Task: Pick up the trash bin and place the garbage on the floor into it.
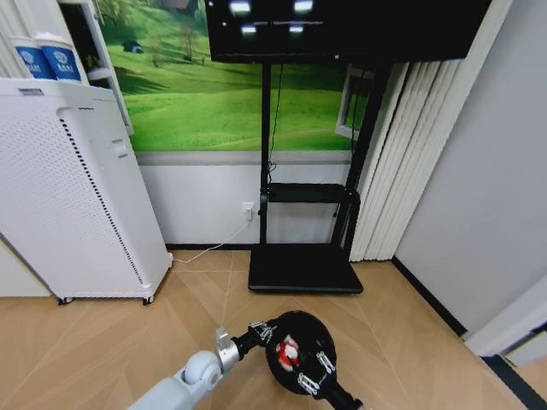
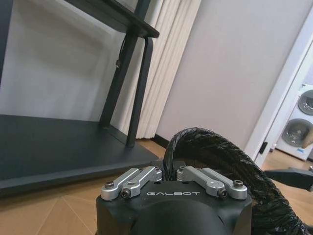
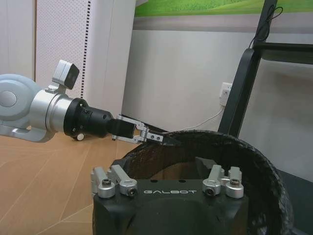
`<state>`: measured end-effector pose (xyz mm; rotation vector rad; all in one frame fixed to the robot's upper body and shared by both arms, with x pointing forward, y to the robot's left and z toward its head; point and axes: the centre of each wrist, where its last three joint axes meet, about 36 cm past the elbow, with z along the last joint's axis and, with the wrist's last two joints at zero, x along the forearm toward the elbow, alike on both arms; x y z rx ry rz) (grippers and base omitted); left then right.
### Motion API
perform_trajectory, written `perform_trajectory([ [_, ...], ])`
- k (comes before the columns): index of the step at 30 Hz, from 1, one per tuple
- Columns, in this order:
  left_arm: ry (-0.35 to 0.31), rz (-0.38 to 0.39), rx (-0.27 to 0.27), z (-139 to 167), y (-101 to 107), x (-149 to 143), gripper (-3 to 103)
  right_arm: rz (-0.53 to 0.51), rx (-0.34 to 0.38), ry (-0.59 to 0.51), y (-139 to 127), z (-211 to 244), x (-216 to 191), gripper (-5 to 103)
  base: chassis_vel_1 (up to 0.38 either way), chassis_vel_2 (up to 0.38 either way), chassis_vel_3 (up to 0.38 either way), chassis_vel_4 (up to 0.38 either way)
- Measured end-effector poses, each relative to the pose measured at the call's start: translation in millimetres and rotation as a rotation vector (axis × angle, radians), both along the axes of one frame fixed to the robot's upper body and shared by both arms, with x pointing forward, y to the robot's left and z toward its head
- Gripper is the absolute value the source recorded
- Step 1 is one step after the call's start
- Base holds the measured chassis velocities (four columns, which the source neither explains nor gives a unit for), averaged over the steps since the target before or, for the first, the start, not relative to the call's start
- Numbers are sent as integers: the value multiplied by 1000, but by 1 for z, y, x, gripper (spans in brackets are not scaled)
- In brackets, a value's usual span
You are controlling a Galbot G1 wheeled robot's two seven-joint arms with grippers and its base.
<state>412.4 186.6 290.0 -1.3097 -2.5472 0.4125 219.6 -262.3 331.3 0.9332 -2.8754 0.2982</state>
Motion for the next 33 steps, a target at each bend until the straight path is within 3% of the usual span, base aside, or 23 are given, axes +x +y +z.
perform_trajectory([
  [3,-8,93,-21,12,4,8,7,-68,20,-16,-2,5,-1,91,0,0,0,0],
  [4,-8,93,-21,12,4,8,7,-68,20,-16,-2,5,-1,91,0,0,0,0],
  [5,-8,140,-21,16,5,10,7,-94,24,-24,-3,7,-1,91,0,0,0,0],
  [6,-3,225,-31,26,8,12,7,-168,33,-34,-5,16,-1,99,0,0,0,0],
  [7,-3,225,-31,26,8,12,7,-168,33,-34,-5,16,-1,99,0,0,0,0],
  [8,12,327,-65,43,11,12,7,-261,51,-35,-10,27,0,100,0,0,0,0],
  [9,12,327,-65,43,11,12,7,-261,51,-35,-10,27,0,100,0,0,0,0],
  [11,82,493,-121,86,20,6,7,-406,76,-55,-24,39,8,100,0,0,0,0],
  [12,82,493,-121,86,20,6,7,-406,76,-55,-24,39,8,100,0,0,0,0],
  [13,118,589,-127,108,33,-1,7,-503,92,-88,-32,44,18,100,0,0,0,0],
  [14,119,595,-127,109,33,-1,7,-503,92,-88,-32,44,18,100,0,0,0,0],
  [15,134,655,-118,119,43,-4,7,-554,111,-91,-35,46,22,100,0,0,0,0],
  [16,134,655,-118,119,43,-4,7,-554,111,-91,-35,46,22,100,0,0,0,0],
  [19,163,797,-115,142,73,-14,7,-631,141,-95,-42,49,33,100,0,0,0,0],
  [20,163,797,-115,142,73,-14,7,-631,141,-95,-42,49,33,100,0,0,0,0],
  [22,162,867,-104,152,96,-25,7,-661,150,-95,-47,50,40,100,0,0,0,0],
  [23,157,922,-62,155,130,-47,7,-697,164,-88,-55,48,46,100,0,0,0,0],
  [24,157,922,-62,155,130,-47,7,-697,164,-88,-55,48,46,100,0,0,0,0],
  [26,158,941,-42,156,150,-62,7,-716,172,-86,-60,47,50,100,0,0,0,0],
  [27,135,974,-28,163,181,-84,7,-748,180,-84,-70,45,52,100,0,0,0,0],
  [28,129,993,-19,166,193,-95,7,-775,181,-84,-77,43,49,100,0,0,0,0],
  [32,177,1049,-6,175,212,-145,7,-841,192,-91,-94,41,44,100,0,0,0,0],
  [33,190,1081,-2,180,220,-173,7,-855,202,-92,-98,40,47,100,0,0,0,0],
])
